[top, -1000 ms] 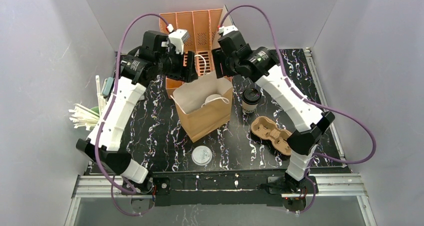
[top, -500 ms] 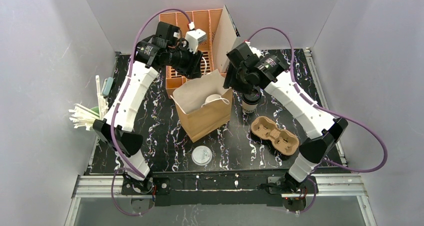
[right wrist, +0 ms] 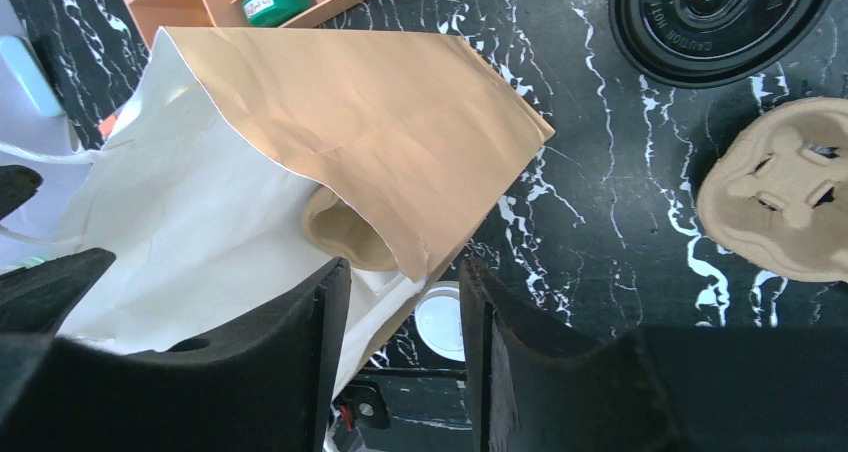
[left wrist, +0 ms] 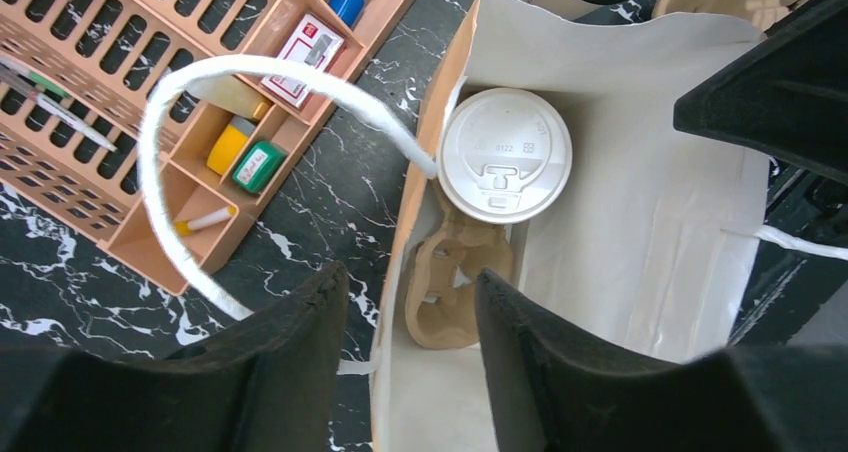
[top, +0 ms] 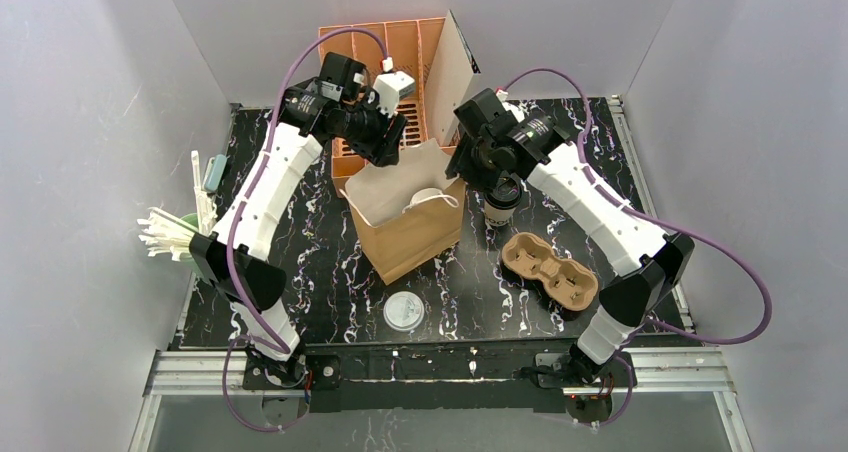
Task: Pack the takeout coffee
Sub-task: Adjust the takeout bag at the center of the board.
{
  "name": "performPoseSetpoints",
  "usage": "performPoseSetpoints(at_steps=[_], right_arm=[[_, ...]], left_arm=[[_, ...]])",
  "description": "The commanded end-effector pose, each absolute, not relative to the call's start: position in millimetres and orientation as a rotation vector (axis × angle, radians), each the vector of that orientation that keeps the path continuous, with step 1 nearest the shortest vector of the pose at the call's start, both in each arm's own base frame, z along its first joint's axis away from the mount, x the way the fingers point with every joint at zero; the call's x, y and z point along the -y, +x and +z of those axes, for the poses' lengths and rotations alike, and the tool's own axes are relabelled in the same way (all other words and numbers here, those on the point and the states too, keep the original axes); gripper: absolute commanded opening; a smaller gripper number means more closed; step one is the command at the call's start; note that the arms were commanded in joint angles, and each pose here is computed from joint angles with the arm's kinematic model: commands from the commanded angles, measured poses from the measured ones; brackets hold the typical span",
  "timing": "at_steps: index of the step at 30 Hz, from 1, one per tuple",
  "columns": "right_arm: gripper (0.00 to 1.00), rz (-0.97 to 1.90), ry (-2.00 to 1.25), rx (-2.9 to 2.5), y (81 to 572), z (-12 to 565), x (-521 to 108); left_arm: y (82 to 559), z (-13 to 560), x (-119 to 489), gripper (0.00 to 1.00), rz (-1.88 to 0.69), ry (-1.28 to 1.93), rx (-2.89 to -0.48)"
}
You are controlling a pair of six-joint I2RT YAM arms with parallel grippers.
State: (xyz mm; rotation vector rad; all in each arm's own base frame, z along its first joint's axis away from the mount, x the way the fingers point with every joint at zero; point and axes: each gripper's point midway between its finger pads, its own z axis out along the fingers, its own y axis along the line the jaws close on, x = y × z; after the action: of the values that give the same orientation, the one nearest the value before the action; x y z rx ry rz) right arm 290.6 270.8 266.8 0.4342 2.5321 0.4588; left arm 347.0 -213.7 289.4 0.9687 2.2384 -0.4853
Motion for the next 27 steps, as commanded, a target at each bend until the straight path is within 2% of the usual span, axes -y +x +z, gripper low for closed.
performPoseSetpoints(at_steps=[1,4,7,10,12,14,18,21,25,27], right_arm=[[0.48,0.541,0.479,-2.476,296,284,-273],[0.33,0.543,0.473,-2.469,300,286,-273],[0.17,0.543,0.448,-2.452,309,290,-272],[0.03,0.536,0.413,-2.45,317,291,-272],[0.01,0.53,0.381,-2.45,323,291,-272],[0.01,0.527,0.318,-2.442,330,292,-273],[0.01,0.554,0.161,-2.406,349,297,-279],[0.01,0.558,0.052,-2.38,364,298,-285],[0.01,0.572,-0.099,-2.312,382,305,-297],[0.06,0.582,-0.175,-2.266,391,310,-303]], left_arm=[[353,287,213,0.41,-0.463,0.954,-2.251],[350,283,214,0.27,-0.481,0.943,-2.268],[345,278,213,0.24,-0.494,0.927,-2.295],[335,271,210,0.13,-0.51,0.906,-2.338],[331,272,209,0.04,-0.522,0.869,-2.355],[328,273,209,0.0,-0.541,0.798,-2.392],[316,277,211,0.0,-0.6,0.579,-2.495],[308,279,210,0.09,-0.611,0.384,-2.538],[307,289,204,0.19,-0.613,0.136,-2.472],[307,289,201,0.28,-0.624,0.024,-2.443]])
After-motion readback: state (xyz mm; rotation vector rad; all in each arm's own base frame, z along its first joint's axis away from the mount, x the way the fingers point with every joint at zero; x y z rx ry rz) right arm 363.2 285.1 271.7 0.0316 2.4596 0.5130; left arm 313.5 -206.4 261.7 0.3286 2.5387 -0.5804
